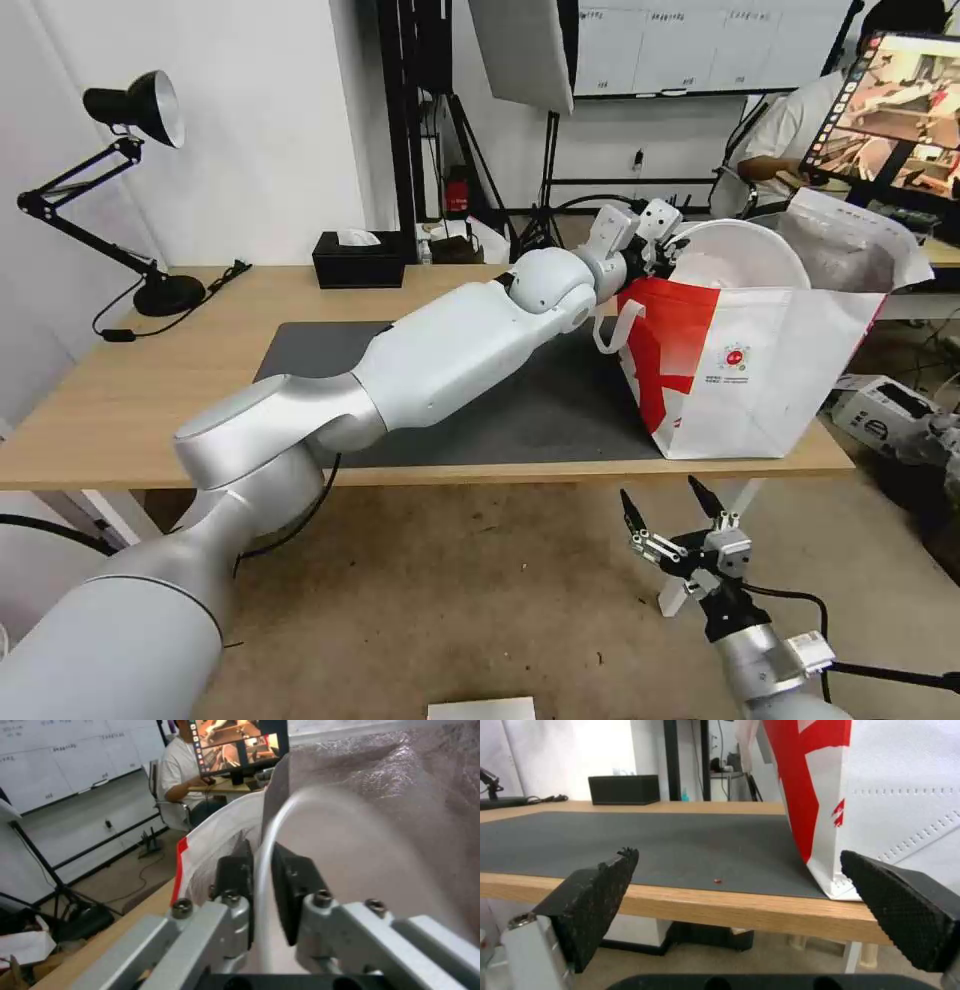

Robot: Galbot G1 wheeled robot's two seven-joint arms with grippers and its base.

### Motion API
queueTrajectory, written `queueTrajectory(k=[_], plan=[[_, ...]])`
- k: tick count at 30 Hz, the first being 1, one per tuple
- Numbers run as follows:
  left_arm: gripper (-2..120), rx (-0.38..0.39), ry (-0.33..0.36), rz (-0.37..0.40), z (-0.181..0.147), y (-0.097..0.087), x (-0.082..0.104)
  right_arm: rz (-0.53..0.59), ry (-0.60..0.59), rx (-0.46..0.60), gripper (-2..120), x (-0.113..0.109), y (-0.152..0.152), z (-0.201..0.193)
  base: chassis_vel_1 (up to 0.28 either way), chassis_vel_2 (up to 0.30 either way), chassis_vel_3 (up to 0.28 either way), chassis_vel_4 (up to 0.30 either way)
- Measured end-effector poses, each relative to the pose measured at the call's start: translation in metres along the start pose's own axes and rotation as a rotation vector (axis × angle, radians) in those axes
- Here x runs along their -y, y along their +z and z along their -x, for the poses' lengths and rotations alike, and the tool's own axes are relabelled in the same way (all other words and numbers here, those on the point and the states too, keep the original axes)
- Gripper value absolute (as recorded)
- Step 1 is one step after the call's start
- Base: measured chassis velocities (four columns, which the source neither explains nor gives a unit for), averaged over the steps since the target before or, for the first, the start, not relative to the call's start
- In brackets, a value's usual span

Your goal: Pick up the trash from the table and place it into the takeout bag.

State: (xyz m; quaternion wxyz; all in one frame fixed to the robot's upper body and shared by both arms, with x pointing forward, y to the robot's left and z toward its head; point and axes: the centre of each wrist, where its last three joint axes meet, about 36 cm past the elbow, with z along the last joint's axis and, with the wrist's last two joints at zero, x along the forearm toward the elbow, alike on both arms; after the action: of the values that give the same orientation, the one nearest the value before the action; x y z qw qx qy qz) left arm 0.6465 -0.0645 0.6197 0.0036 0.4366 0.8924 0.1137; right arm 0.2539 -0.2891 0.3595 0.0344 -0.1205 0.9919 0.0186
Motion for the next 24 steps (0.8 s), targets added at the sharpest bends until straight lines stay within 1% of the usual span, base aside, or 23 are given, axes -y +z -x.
queueTrajectory(k=[1, 2, 3, 4, 6, 7, 10, 11, 14, 15, 16, 17, 20, 21, 24], plan=[[25, 0.0, 0.002, 0.001, 0.0, 0.0, 0.001, 0.0, 0.0, 0.0, 100, 0.0, 0.0, 0.0, 0.0, 0.0, 0.0, 0.0], [32, -0.001, 0.003, 0.002, -0.001, 0.001, 0.001, 0.0, 0.0, 0.0, 100, 0.0, 0.0, 0.0, 0.0, 0.0, 0.0, 0.0], [32, -0.001, 0.003, 0.002, -0.001, 0.001, 0.001, 0.0, 0.0, 0.0, 100, 0.0, 0.0, 0.0, 0.0, 0.0, 0.0, 0.0], [35, -0.001, 0.003, 0.002, -0.001, 0.002, 0.001, 0.0, 0.0, 0.0, 100, 0.0, 0.0, 0.0, 0.0, 0.0, 0.0, 0.0], [47, 0.003, 0.003, 0.0, -0.001, 0.001, 0.003, 0.0, 0.0, 0.0, 100, 0.0, 0.0, 0.0, 0.0, 0.0, 0.0, 0.0], [47, 0.003, 0.003, 0.0, -0.001, 0.001, 0.003, 0.0, 0.0, 0.0, 100, 0.0, 0.0, 0.0, 0.0, 0.0, 0.0, 0.0], [60, 0.025, 0.0, -0.014, -0.004, -0.004, 0.004, 0.0, 0.0, 0.0, 100, 0.0, 0.0, 0.0, 0.0, 0.0, 0.0, 0.0], [60, 0.025, 0.0, -0.014, -0.004, -0.004, 0.004, 0.0, 0.0, 0.0, 100, 0.0, 0.0, 0.0, 0.0, 0.0, 0.0, 0.0], [76, 0.051, -0.01, -0.025, -0.01, -0.009, 0.001, 0.0, 0.0, 0.0, 100, 0.0, 0.0, 0.0, 0.0, 0.0, 0.0, 0.0], [76, 0.051, -0.01, -0.025, -0.01, -0.009, 0.001, 0.0, 0.0, 0.0, 100, 0.0, 0.0, 0.0, 0.0, 0.0, 0.0, 0.0], [81, 0.063, -0.022, -0.03, -0.014, -0.012, -0.002, 0.0, 0.0, 0.0, 100, 0.0, 0.0, 0.0, 0.0, 0.0, 0.0, 0.0], [81, 0.063, -0.022, -0.03, -0.014, -0.012, -0.002, 0.0, 0.0, 0.0, 100, 0.0, 0.0, 0.0, 0.0, 0.0, 0.0, 0.0], [97, 0.078, -0.078, -0.034, -0.031, -0.015, -0.017, 0.0, 0.0, 0.0, 100, 0.0, 0.0, 0.0, 0.0, 0.0, 0.0, 0.0], [97, 0.078, -0.078, -0.034, -0.031, -0.015, -0.017, 0.0, 0.0, 0.0, 100, 0.0, 0.0, 0.0, 0.0, 0.0, 0.0, 0.0], [99, 0.089, -0.138, -0.046, -0.054, -0.011, -0.034, 0.0, 0.0, 0.0, 100, 0.0, 0.0, 0.0, 0.0, 0.0, 0.0, 0.0]])
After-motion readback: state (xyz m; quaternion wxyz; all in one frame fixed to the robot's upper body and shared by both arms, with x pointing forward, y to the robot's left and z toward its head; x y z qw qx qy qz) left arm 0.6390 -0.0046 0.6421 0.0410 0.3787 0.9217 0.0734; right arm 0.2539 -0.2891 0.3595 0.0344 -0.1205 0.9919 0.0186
